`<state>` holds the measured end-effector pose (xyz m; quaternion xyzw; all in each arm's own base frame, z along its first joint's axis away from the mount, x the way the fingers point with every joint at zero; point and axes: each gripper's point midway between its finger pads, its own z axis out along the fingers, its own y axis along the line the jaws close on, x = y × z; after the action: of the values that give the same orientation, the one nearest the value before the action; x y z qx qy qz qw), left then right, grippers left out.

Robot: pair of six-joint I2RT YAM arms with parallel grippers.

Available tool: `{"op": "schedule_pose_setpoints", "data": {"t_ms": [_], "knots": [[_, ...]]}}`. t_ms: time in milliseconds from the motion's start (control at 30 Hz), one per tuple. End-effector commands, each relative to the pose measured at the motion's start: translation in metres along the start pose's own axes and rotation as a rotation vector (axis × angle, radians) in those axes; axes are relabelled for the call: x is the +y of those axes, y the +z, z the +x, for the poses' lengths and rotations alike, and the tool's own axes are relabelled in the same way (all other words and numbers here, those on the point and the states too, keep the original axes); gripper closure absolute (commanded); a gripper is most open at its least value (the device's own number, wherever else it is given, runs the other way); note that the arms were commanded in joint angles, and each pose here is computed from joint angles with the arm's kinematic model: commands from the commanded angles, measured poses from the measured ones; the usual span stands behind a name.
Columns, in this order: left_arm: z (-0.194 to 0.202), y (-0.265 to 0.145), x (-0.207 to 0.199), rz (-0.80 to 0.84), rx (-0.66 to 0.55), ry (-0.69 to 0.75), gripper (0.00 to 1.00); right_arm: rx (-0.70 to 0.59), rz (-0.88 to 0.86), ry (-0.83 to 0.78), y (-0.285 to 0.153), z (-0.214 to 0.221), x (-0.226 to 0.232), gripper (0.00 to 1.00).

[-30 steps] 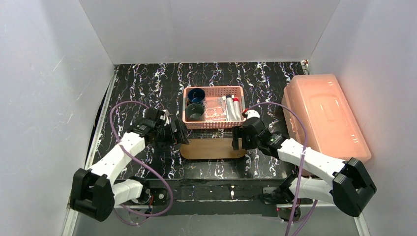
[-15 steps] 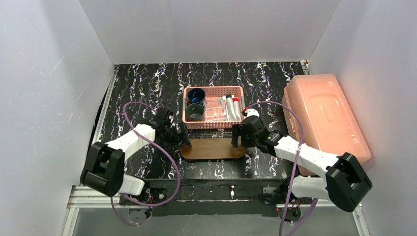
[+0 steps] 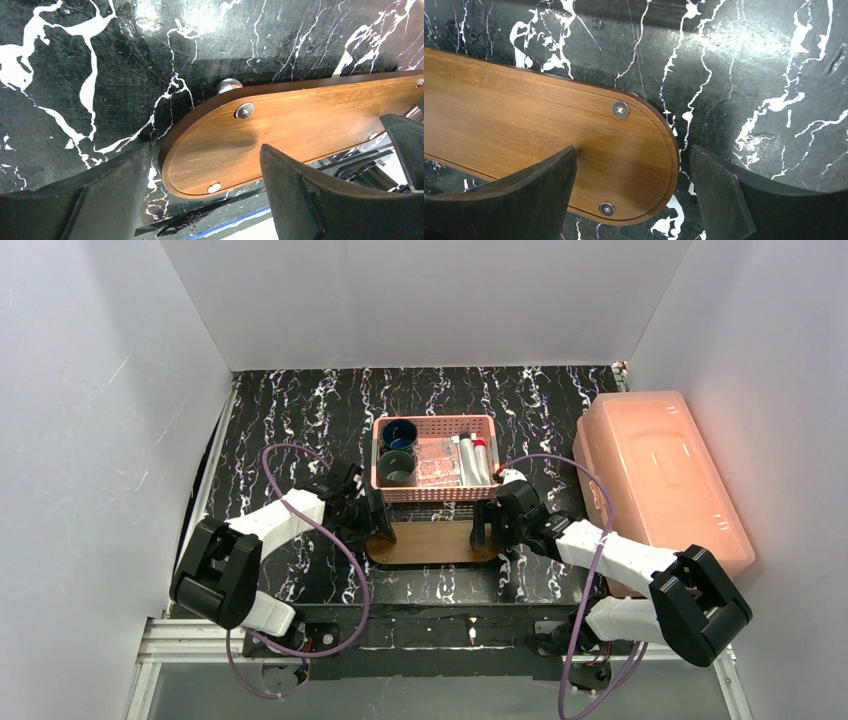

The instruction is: Prepare toiletry sets of a toothbrush and toothpaste on the tray

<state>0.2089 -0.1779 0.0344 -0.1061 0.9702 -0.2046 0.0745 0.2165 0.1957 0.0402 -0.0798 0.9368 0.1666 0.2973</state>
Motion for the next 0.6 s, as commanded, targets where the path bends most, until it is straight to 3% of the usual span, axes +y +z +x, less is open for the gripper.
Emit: {"op": "schedule_pose_setpoints", "data": {"t_ms": [0,367,567], "knots": [[0.000,-0.002,-0.003,-0.005,-0.003,0.019,0.24,-0.029,-0.064,-0.001,0.001,-0.004,0.010,0.11],[0.009,-0.006,-0.001,-0.009,0.002,0.062,0.46,-0.014,-0.075,0.018,-0.003,0.007,0.008,0.19],[0.016,-0.010,-0.001,-0.007,0.002,0.080,0.50,-0.008,-0.096,0.034,-0.006,0.013,0.009,0.26]]}}
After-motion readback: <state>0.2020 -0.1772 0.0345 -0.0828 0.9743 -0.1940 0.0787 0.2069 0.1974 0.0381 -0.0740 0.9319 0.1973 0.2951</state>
